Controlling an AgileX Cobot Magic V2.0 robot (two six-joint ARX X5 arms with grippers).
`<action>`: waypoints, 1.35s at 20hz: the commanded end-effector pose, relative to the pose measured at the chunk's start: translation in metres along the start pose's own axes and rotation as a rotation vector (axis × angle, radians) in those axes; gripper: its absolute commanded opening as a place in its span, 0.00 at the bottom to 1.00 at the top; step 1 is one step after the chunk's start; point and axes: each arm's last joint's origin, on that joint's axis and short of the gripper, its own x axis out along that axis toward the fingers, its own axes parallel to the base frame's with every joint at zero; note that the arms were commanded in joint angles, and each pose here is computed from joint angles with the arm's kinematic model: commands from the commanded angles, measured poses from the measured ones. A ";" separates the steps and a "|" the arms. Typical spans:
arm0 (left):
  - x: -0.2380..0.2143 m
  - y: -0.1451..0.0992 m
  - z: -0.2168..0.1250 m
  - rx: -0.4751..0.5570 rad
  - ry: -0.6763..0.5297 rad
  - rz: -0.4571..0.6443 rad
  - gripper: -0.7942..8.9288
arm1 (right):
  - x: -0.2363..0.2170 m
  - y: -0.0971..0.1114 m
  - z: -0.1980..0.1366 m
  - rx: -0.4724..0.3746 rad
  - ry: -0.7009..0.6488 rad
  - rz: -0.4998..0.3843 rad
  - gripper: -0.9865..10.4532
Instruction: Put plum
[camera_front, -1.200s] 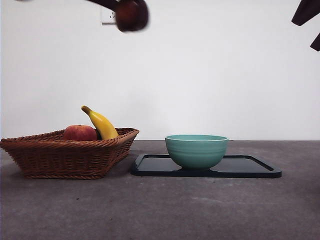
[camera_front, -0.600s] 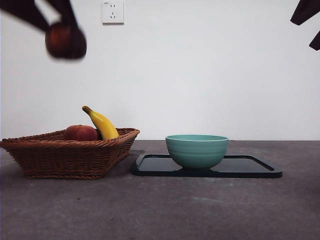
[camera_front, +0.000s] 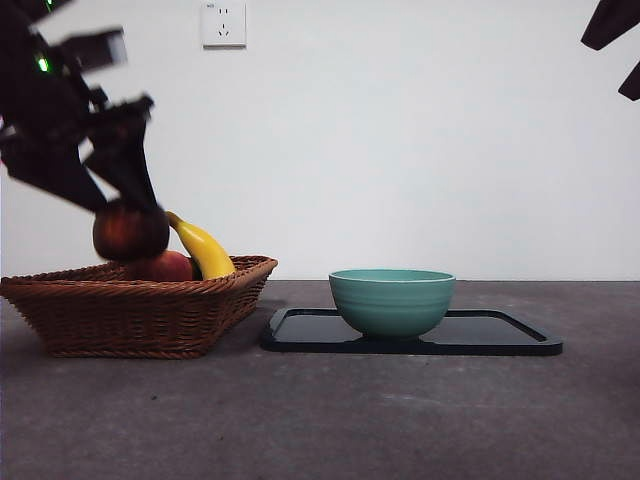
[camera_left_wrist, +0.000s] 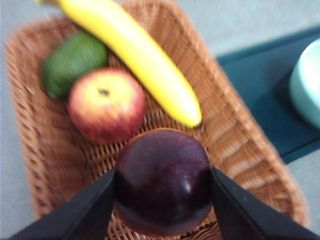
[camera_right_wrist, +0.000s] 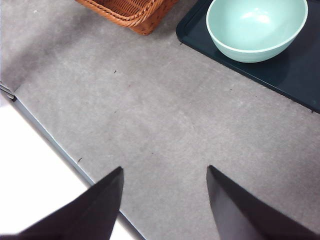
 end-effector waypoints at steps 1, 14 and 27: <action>0.019 0.002 -0.003 0.015 0.027 -0.003 0.30 | 0.000 0.001 0.002 -0.018 -0.008 0.004 0.32; 0.055 0.005 -0.016 -0.010 0.100 -0.012 0.42 | 0.000 0.001 0.004 -0.024 -0.022 0.005 0.32; 0.017 0.001 0.005 -0.060 -0.027 -0.002 0.47 | 0.000 0.001 0.005 -0.030 -0.037 0.006 0.32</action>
